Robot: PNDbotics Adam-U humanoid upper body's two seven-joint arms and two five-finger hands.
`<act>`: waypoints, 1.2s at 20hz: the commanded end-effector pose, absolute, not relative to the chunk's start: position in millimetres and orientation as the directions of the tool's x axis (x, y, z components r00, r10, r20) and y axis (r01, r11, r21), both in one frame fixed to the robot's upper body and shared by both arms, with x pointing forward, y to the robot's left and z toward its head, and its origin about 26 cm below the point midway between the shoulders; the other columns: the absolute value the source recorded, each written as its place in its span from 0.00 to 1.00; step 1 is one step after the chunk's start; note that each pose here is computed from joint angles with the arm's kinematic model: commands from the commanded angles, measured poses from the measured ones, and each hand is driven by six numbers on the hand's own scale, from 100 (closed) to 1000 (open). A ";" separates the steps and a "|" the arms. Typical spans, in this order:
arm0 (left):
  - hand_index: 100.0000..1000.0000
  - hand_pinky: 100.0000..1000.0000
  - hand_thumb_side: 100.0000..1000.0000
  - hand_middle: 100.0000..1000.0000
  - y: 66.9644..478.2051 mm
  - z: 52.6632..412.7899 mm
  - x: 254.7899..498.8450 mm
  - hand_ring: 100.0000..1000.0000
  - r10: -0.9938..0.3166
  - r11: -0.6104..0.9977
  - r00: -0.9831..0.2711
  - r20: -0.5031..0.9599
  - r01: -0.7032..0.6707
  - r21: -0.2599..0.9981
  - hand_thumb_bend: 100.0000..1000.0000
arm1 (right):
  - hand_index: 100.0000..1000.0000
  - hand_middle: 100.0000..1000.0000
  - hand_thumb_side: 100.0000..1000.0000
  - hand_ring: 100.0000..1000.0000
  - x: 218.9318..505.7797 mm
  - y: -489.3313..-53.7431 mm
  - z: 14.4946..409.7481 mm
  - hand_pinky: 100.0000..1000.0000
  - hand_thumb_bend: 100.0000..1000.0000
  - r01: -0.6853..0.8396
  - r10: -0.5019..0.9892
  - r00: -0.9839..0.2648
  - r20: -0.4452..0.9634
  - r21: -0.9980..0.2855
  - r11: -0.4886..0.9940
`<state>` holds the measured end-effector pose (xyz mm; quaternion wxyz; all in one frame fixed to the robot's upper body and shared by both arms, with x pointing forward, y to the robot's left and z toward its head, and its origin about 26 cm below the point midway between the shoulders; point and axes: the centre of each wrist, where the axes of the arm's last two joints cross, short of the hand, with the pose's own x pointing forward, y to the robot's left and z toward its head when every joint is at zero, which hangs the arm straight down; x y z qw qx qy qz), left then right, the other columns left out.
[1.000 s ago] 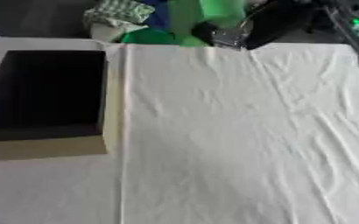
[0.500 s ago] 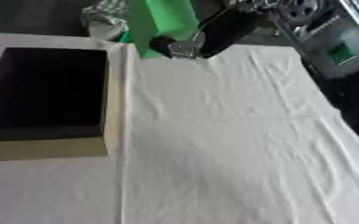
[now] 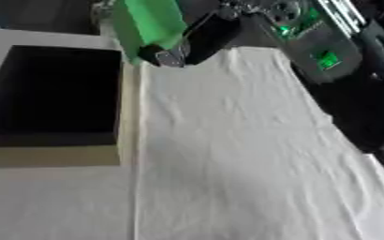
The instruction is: Pick up objects on the table and place them in the box.
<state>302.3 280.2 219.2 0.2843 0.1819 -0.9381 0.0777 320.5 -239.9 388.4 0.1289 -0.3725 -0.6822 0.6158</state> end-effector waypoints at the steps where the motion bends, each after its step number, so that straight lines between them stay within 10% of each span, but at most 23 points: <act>1: 0.76 0.60 1.00 0.71 278.3 227.3 300.7 0.67 -0.291 0.928 -0.792 0.538 -0.369 -0.042 0.42 | 0.63 0.42 0.49 0.54 322.2 -239.4 394.0 0.66 0.00 0.357 0.666 -0.683 -0.299 -0.933 -0.053; 24: 0.76 0.60 1.00 0.71 260.5 244.3 306.3 0.67 -0.204 0.955 -0.856 0.475 -0.280 -0.093 0.42 | 0.63 0.40 0.50 0.52 366.2 -223.1 384.3 0.65 0.00 0.360 0.745 -0.599 -0.294 -0.930 -0.077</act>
